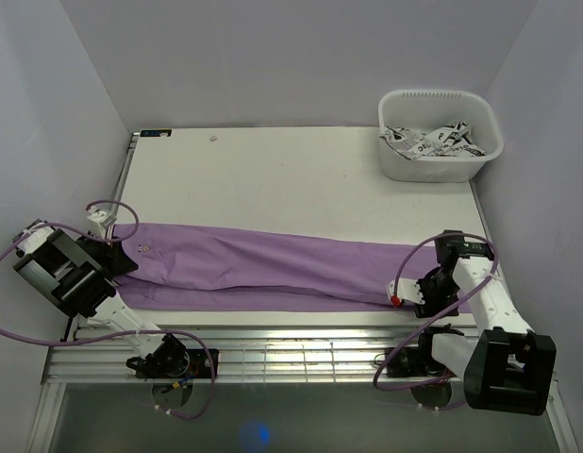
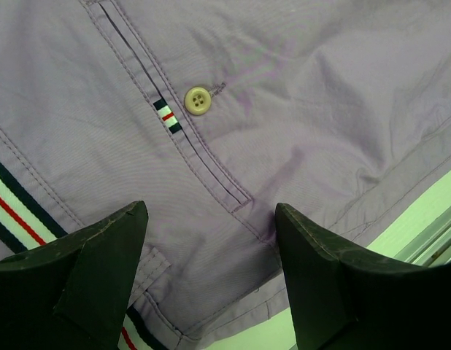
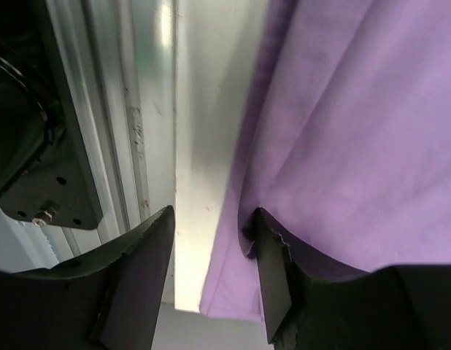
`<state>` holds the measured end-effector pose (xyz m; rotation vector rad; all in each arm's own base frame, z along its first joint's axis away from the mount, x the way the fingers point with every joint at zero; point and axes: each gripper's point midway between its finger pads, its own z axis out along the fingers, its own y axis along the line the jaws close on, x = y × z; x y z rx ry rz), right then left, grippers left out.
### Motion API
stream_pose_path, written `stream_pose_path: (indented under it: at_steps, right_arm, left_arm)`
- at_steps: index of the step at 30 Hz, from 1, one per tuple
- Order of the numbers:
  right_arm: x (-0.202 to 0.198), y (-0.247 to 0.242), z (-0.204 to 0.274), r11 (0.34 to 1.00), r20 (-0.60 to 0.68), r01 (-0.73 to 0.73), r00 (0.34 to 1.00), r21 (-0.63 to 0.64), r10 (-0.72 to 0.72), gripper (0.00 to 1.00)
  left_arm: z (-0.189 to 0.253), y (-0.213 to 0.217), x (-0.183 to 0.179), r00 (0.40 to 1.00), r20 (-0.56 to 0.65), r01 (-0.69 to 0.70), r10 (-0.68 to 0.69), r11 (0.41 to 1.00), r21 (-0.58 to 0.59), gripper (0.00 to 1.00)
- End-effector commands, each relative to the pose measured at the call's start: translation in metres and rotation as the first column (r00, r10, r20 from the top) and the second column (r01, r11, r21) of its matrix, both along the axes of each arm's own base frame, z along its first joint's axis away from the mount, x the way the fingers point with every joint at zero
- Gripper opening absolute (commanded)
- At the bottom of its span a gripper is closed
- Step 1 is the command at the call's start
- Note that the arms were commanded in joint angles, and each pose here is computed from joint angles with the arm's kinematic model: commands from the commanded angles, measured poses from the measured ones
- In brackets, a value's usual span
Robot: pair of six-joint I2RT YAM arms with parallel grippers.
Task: Fold and stack the trousers
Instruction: Fold the trousers
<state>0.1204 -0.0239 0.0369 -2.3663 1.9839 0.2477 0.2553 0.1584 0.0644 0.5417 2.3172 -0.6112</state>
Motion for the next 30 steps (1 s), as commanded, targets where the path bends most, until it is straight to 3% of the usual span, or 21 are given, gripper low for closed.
stream_pose_path:
  at_steps: [1, 4, 6, 11, 15, 23, 26, 30]
  right_arm:
    - [0.026, -0.002, 0.034, 0.998, 0.088, 0.067, 0.994, 0.019, -0.068, 0.54]
    - [0.058, -0.003, 0.071, 0.982, 0.164, 0.165, 0.970, 0.092, -0.179, 0.56]
    - [0.079, -0.016, 0.093, 0.958, 0.185, 0.255, 0.943, 0.132, -0.276, 0.67]
    - [0.105, -0.048, 0.084, 0.864, 0.017, 0.486, 0.870, 0.134, -0.492, 0.72]
    - [0.129, -0.063, 0.067, 0.815, -0.030, 0.571, 0.821, 0.098, -0.571, 0.70]
    - [0.159, -0.084, 0.028, 0.775, -0.043, 0.631, 0.776, 0.036, -0.629, 0.72]
    - [0.148, -0.090, 0.017, 0.789, -0.061, 0.615, 0.787, -0.017, -0.615, 0.71]
    - [0.124, -0.096, 0.016, 0.800, -0.104, 0.597, 0.794, -0.061, -0.600, 0.63]
  left_arm:
    - [0.001, 0.008, 0.005, 1.000, 0.030, -0.007, 0.006, 0.999, 0.033, 0.81]
    - [-0.004, 0.009, 0.003, 1.000, 0.014, -0.006, 0.005, 0.999, 0.038, 0.81]
    - [-0.005, 0.010, 0.003, 1.000, 0.013, -0.001, 0.001, 0.999, 0.047, 0.81]
    - [-0.005, 0.010, 0.004, 1.000, 0.020, -0.002, 0.001, 0.999, 0.041, 0.81]
    - [-0.007, 0.010, 0.002, 1.000, 0.008, -0.001, 0.000, 0.999, 0.047, 0.81]
    - [-0.003, 0.011, 0.002, 1.000, 0.010, -0.004, 0.003, 0.998, 0.060, 0.81]
    - [-0.004, 0.010, -0.001, 1.000, 0.002, -0.001, 0.001, 0.998, 0.066, 0.81]
    - [-0.003, 0.012, -0.001, 1.000, 0.001, 0.000, 0.000, 0.997, 0.077, 0.81]
